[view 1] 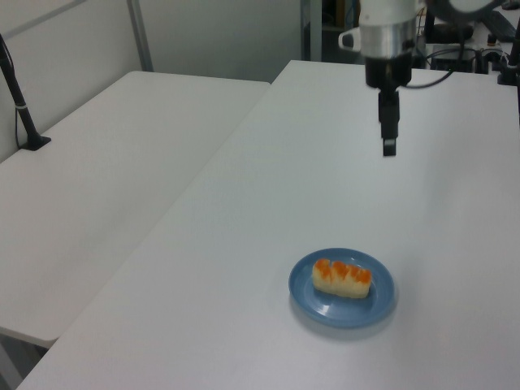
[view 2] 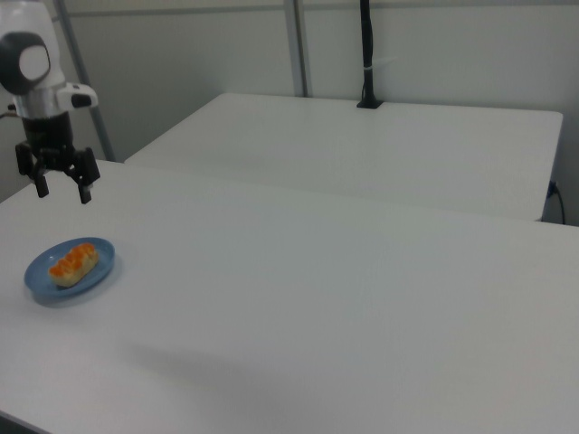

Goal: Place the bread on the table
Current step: 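Move the open gripper over the bread roll on the blue plate, then lower the gripper and close it around the bread roll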

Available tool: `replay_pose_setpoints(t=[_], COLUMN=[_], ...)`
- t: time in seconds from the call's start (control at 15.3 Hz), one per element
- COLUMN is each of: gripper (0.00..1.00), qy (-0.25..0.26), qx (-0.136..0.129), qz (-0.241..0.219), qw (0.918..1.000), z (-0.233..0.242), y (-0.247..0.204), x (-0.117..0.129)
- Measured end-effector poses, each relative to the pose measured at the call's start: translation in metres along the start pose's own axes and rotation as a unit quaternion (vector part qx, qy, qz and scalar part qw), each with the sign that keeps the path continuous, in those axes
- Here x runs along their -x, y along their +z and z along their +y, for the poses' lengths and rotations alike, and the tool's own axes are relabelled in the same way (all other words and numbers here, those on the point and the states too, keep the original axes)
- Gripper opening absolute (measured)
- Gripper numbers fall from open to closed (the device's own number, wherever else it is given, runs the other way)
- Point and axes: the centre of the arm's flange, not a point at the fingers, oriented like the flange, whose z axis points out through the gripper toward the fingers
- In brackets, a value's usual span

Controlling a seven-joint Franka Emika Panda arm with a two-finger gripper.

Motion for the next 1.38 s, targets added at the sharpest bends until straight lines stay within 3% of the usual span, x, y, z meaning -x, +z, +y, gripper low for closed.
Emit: replay_pose_setpoints(t=[0.2, 0.59, 1.05, 1.38], gripper=[1.0, 1.0, 1.0, 0.93], qy=[0.025, 0.067, 0.103, 0.084], qx=[-0.013, -0.008, -0.012, 0.019], qz=[0.001, -0.007, 0.024, 0.026], qw=[0.9996, 0.9977, 0.9944, 0.996], z=[-0.034, -0.083, -0.1, -0.109], y=[0.049, 0.148, 0.192, 0.219], x=[-0.025, -0.055, -0.073, -0.074])
